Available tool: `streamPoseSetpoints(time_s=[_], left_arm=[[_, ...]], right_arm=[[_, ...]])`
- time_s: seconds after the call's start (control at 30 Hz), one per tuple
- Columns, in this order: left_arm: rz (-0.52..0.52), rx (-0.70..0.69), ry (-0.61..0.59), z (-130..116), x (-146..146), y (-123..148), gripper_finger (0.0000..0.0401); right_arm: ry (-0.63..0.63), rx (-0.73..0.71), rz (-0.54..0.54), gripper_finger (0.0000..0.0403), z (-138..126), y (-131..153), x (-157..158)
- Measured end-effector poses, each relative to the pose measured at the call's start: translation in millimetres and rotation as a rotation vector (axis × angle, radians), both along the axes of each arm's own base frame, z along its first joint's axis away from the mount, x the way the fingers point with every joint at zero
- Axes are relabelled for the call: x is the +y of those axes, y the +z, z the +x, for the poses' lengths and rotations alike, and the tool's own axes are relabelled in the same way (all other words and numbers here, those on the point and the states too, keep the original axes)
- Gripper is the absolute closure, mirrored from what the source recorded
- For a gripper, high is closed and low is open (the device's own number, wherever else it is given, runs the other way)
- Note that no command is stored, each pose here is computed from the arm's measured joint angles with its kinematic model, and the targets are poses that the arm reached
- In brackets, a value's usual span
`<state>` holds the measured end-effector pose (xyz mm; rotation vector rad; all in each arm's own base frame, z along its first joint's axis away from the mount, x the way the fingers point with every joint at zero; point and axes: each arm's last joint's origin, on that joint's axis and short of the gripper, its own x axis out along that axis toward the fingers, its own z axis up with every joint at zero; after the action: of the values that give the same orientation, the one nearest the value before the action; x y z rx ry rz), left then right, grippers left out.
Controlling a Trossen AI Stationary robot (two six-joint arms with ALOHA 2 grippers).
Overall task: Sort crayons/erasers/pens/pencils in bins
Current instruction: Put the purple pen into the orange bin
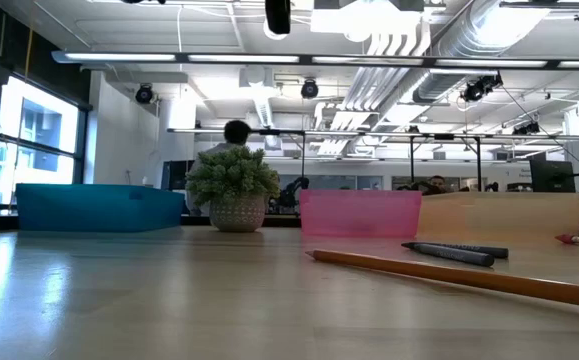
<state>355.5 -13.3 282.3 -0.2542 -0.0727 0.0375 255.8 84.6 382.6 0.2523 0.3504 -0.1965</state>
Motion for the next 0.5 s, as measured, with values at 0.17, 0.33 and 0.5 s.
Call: streamPoseSetpoints(time_s=[0.17, 0.33, 0.5], left_arm=[[0.002, 0.006, 0.006, 0, 2, 0, 0.0386], [-0.006, 0.01, 0.017, 0, 6, -1, 0.0381], [-0.009, 0.043, 0.031, 0, 11, -4, 0.0344]], right_arm=[[-0.016, 0.005, 0.024, 0.0377, 0, -1, 0], [-0.024, 0.016, 0.026, 0.0387, -1, -2, -1], [-0.046, 0.047, 0.036, 0.0391, -2, -5, -2]])
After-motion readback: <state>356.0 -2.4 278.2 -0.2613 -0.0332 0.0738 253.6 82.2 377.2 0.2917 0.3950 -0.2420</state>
